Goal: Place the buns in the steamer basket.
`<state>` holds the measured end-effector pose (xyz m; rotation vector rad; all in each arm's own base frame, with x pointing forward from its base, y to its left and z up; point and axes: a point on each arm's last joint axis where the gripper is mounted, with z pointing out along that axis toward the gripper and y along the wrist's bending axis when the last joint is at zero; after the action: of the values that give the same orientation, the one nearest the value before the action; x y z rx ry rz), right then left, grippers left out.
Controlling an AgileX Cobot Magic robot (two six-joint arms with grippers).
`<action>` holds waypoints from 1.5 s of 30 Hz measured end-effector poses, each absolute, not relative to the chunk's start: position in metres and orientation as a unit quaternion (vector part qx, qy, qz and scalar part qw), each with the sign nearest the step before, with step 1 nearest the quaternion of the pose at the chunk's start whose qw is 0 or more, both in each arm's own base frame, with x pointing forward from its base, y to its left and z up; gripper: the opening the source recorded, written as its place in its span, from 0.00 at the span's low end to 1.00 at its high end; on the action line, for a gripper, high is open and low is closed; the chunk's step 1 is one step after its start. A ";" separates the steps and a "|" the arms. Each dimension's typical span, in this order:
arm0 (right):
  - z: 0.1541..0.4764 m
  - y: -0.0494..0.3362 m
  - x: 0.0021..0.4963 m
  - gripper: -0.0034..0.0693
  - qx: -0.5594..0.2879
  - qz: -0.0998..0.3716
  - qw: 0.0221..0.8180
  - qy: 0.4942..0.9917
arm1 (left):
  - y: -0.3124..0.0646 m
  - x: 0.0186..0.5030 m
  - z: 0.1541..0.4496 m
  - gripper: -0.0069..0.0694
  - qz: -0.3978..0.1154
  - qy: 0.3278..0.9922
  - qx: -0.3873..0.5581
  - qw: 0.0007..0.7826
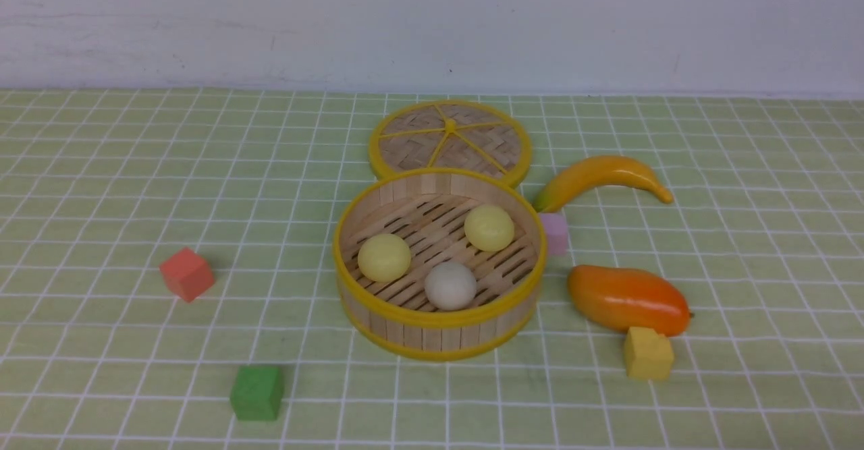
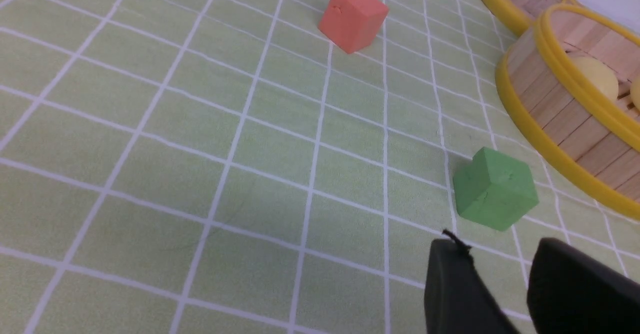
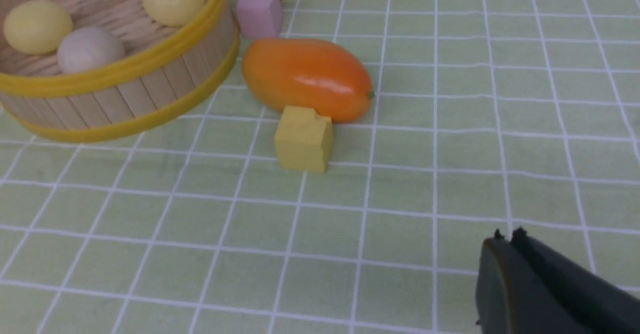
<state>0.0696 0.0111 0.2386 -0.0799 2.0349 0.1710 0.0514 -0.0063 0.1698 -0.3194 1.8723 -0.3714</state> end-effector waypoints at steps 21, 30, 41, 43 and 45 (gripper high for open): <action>0.173 -0.010 0.051 0.04 0.080 -0.022 0.587 0.805 | -0.006 0.051 0.169 0.40 -0.158 0.797 -0.136 0.567; 0.173 -0.010 0.051 0.05 0.079 -0.024 0.588 0.804 | -0.006 0.051 0.169 0.40 -0.158 0.797 -0.136 0.567; 0.173 -0.010 0.051 0.06 0.079 -0.024 0.589 0.804 | -0.006 0.051 0.169 0.40 -0.158 0.797 -0.136 0.567; 0.173 -0.010 0.051 0.06 0.079 -0.024 0.590 0.803 | -0.006 0.051 0.169 0.40 -0.158 0.797 -0.136 0.567; 0.173 -0.010 0.051 0.07 0.079 -0.024 0.590 0.803 | -0.006 0.051 0.169 0.40 -0.158 0.797 -0.136 0.567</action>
<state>0.0513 -0.0104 0.1731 0.1842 1.8700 -0.0555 0.0514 -0.0063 0.1695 -0.3190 1.8728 -0.3705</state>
